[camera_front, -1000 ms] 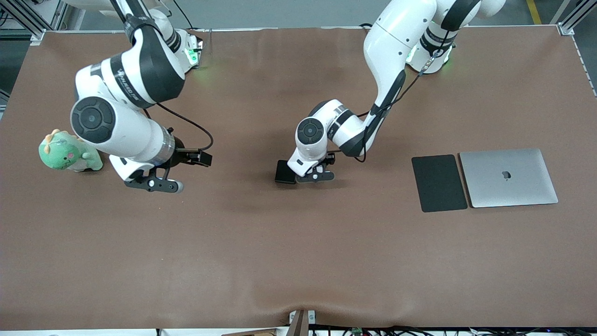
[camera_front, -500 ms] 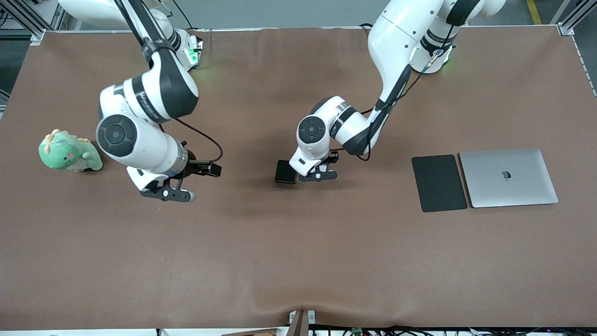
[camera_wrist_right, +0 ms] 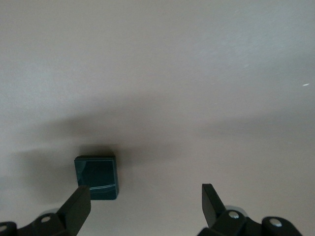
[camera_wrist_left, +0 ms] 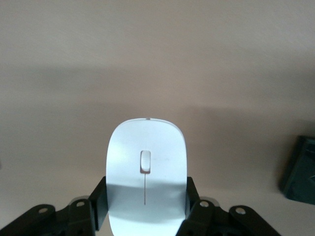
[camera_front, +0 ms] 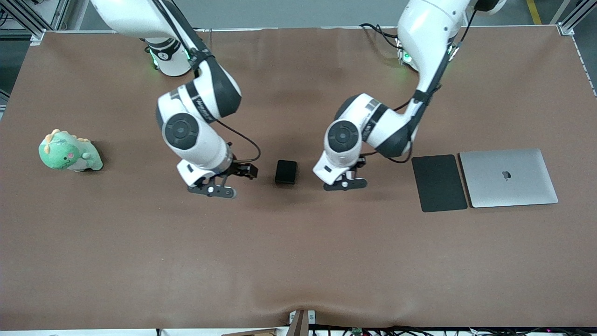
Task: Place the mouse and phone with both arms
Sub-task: 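Carry the mouse to the mousepad while the right gripper grasps the phone, then release the mouse on the mousepad while the right gripper lifts the phone, then carry the black phone with the right gripper toward the green toy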
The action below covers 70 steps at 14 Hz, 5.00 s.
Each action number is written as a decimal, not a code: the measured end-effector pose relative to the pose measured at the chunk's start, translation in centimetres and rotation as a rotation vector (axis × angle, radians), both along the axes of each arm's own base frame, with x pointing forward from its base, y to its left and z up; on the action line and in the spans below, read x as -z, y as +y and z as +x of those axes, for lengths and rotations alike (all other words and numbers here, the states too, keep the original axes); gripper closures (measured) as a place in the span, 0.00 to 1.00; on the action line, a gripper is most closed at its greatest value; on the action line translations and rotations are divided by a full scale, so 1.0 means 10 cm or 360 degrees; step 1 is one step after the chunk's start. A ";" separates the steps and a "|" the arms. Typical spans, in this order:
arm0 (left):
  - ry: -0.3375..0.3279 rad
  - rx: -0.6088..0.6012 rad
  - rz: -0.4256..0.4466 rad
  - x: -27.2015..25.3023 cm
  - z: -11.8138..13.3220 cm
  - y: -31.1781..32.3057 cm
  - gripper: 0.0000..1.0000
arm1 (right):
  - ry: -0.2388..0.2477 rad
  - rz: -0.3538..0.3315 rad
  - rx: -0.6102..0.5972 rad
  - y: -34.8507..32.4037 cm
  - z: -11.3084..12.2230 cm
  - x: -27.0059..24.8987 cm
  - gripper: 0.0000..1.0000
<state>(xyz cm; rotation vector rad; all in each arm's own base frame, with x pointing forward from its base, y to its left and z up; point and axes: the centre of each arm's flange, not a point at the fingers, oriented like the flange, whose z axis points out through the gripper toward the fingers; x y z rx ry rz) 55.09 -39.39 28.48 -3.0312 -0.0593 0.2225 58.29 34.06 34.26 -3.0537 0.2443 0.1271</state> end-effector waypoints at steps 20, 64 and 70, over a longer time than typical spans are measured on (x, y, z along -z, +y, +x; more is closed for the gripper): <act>0.0030 -0.0012 0.0002 0.68 0.11 3.39 0.37 | -0.0107 -0.0043 0.0048 1.18 -0.47 1.57 0.00; -0.0328 0.0056 0.0011 -3.78 0.07 3.28 0.00 | -0.0004 -0.0101 -0.0087 -4.46 0.11 0.82 0.20; -0.0279 0.0042 -0.0071 -3.75 -0.24 3.26 0.00 | 0.0020 -0.0090 -0.0087 -4.72 -0.20 1.15 0.20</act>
